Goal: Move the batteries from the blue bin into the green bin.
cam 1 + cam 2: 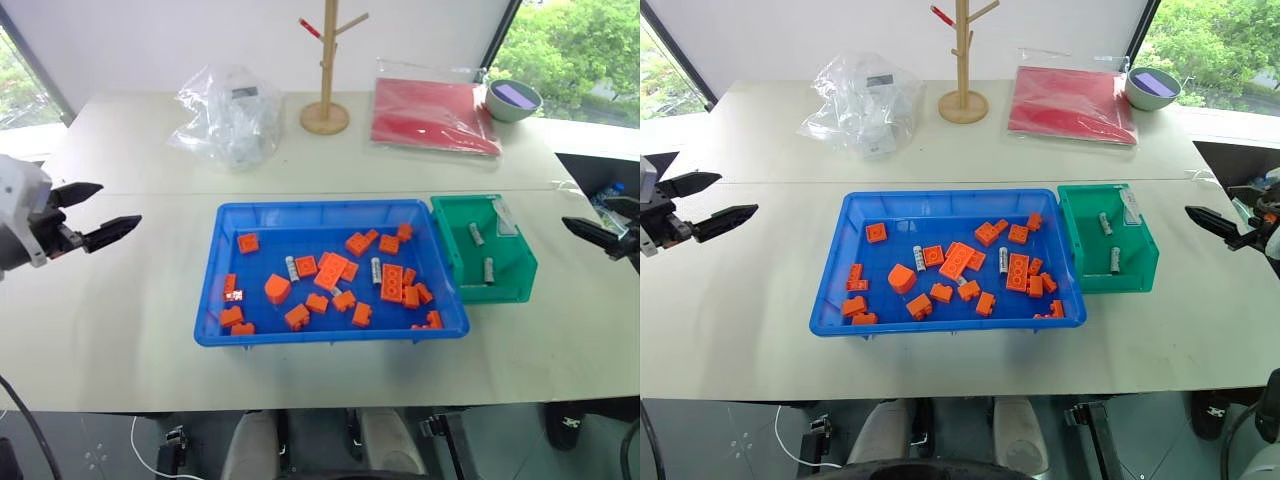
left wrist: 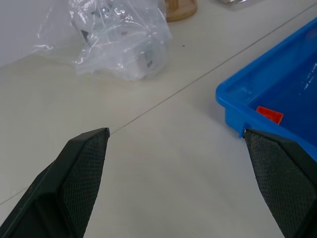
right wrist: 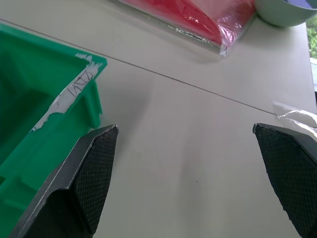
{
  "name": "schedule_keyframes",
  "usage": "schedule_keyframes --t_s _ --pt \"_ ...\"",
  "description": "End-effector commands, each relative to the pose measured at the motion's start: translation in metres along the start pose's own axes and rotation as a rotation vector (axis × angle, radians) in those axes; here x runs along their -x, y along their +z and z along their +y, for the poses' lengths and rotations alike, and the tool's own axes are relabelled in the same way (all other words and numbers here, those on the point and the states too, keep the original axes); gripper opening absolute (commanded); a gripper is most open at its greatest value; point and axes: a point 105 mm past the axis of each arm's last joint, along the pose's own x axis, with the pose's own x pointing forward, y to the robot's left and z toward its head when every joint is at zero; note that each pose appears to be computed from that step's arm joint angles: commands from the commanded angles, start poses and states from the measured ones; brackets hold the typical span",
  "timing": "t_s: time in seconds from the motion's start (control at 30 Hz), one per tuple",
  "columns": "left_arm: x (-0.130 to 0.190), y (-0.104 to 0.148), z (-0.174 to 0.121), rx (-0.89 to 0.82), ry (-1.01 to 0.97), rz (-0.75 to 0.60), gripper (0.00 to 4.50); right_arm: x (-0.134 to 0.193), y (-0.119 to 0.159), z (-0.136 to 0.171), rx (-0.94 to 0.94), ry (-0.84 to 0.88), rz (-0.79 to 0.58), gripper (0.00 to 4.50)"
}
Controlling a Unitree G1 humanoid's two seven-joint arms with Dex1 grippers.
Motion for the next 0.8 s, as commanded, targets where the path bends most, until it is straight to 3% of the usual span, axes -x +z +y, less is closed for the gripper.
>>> schedule_keyframes --t_s 0.03,0.37,0.63,0.8 --pt "0.002 0.014 0.0 -0.073 0.008 -0.03 4.5 0.003 0.014 -0.004 0.039 -0.014 -0.045 4.5" --pt "-0.005 0.009 -0.007 -0.074 -0.014 -0.009 4.5 0.0 0.018 -0.01 0.052 -0.05 -0.068 4.5" --pt "-0.015 0.021 -0.041 -0.038 -0.133 -0.06 4.5 -0.005 0.028 0.0 0.085 0.036 -0.047 4.5" --pt "-0.017 0.039 -0.068 -0.02 -0.282 -0.083 4.5 -0.016 0.067 0.028 0.165 0.22 -0.094 4.5"
